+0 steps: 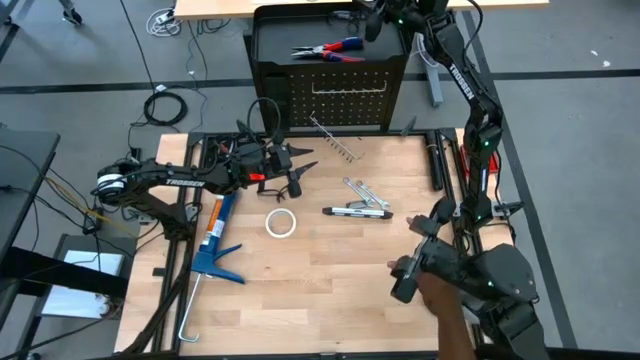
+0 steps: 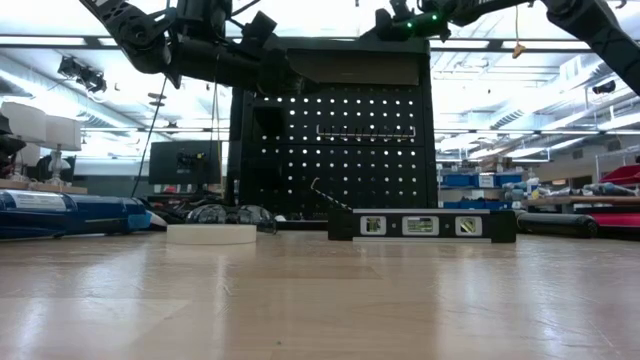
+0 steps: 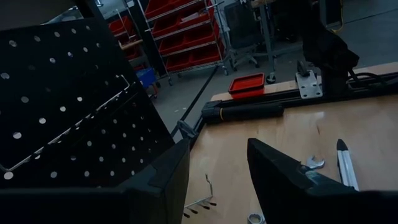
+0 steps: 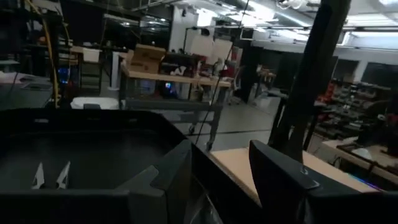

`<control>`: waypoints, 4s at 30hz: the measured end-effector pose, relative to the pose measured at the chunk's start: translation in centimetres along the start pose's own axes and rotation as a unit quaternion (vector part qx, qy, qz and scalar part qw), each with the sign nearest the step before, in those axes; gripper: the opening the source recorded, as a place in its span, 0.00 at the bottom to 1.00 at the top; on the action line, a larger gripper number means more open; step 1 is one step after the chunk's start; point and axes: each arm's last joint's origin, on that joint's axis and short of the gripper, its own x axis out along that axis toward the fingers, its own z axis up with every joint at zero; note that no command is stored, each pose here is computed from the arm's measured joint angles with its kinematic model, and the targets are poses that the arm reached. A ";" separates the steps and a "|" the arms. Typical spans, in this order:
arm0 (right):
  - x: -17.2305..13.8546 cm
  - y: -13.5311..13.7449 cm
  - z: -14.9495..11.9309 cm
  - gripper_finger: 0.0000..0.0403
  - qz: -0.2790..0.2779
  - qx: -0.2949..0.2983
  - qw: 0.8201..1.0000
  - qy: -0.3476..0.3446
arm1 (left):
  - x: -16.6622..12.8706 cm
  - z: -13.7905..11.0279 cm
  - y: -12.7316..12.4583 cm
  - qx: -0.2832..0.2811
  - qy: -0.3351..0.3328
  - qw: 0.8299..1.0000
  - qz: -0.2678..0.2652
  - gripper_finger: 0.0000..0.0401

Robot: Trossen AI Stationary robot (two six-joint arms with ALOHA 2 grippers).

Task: Hang tools onto peg board
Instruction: Remove the pliers from the peg board bin

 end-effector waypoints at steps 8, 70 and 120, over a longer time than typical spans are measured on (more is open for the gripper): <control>-1.3 -2.2 -1.3 0.42 -0.070 0.037 0.995 0.059 | 0.0 0.0 0.0 -0.001 0.000 1.000 0.000 0.41; 0.0 2.0 3.8 0.08 -0.276 -0.114 0.953 -0.049 | 0.0 0.5 0.5 0.008 -0.022 0.999 0.034 0.41; -0.4 0.0 -2.0 0.38 0.189 0.064 0.979 0.033 | 0.8 1.9 1.8 -0.073 -0.024 0.997 0.026 0.40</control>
